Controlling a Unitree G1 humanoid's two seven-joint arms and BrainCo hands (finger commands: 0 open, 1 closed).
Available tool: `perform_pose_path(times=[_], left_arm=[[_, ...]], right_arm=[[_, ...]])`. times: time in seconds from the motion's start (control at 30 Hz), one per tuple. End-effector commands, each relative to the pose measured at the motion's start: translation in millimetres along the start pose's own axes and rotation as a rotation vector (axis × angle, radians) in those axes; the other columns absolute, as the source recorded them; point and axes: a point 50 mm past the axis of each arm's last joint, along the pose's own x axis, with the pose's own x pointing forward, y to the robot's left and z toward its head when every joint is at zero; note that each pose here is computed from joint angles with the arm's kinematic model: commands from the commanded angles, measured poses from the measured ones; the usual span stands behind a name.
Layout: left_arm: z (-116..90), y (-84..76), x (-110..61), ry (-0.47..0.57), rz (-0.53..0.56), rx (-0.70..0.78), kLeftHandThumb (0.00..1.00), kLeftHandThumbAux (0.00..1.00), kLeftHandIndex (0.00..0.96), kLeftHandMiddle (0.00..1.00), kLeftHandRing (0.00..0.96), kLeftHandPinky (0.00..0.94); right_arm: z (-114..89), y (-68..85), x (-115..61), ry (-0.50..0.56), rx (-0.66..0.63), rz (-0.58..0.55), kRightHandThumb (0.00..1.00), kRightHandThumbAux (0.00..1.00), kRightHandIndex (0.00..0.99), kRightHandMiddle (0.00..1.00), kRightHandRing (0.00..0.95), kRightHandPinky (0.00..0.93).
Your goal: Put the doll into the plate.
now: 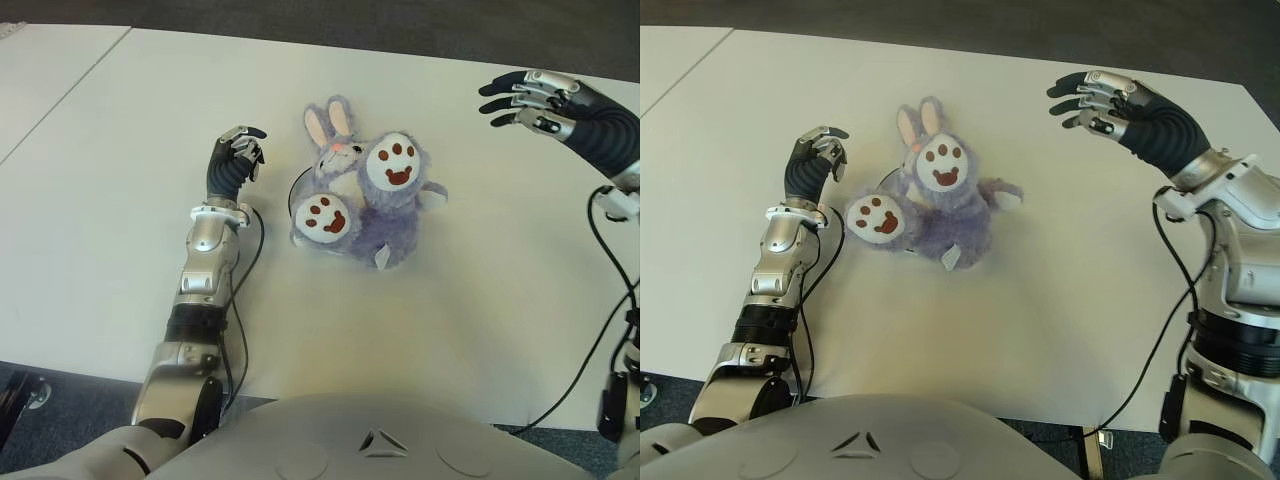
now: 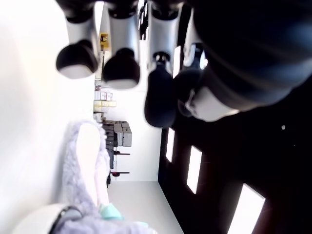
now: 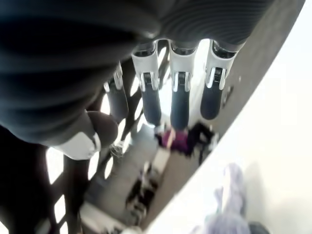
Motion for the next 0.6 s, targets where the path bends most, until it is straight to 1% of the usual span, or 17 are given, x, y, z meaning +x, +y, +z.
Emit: perform_pose_path(times=[0.03, 0.27, 0.3, 0.43, 0.6], left_arm=[[-33.2, -3.5, -20.5, 0.142, 0.019, -0.044, 0.712, 0.703, 0.444, 0.845, 0.852, 0.858], [-33.7, -3.1, -19.8, 0.142, 0.018, -0.05, 0.713, 0.703, 0.444, 0.844, 0.852, 0.857], [-33.8, -3.1, -19.8, 0.142, 0.019, -0.049, 0.713, 0.703, 0.444, 0.844, 0.852, 0.858], [-34.1, -3.0, -19.5, 0.142, 0.026, -0.046, 0.713, 0.703, 0.444, 0.843, 0.853, 0.86], [-34.3, -2.6, -18.7, 0.141, 0.035, -0.04, 0.714, 0.703, 0.444, 0.844, 0.855, 0.861]], right_arm=[[-71.1, 19.8, 21.3, 0.219, 0.218, -0.325, 0.708, 0.721, 0.42, 0.417, 0.444, 0.46], [-76.2, 22.2, 29.2, 0.191, 0.245, -0.447, 0.707, 0.722, 0.426, 0.46, 0.479, 0.489], [-76.9, 23.0, 30.7, 0.187, 0.246, -0.461, 0.707, 0.721, 0.427, 0.477, 0.496, 0.507], [-80.3, 26.4, 35.1, 0.172, 0.253, -0.51, 0.707, 0.72, 0.429, 0.512, 0.532, 0.548], [-86.8, 30.5, 40.1, 0.161, 0.25, -0.552, 0.707, 0.719, 0.431, 0.542, 0.563, 0.57]])
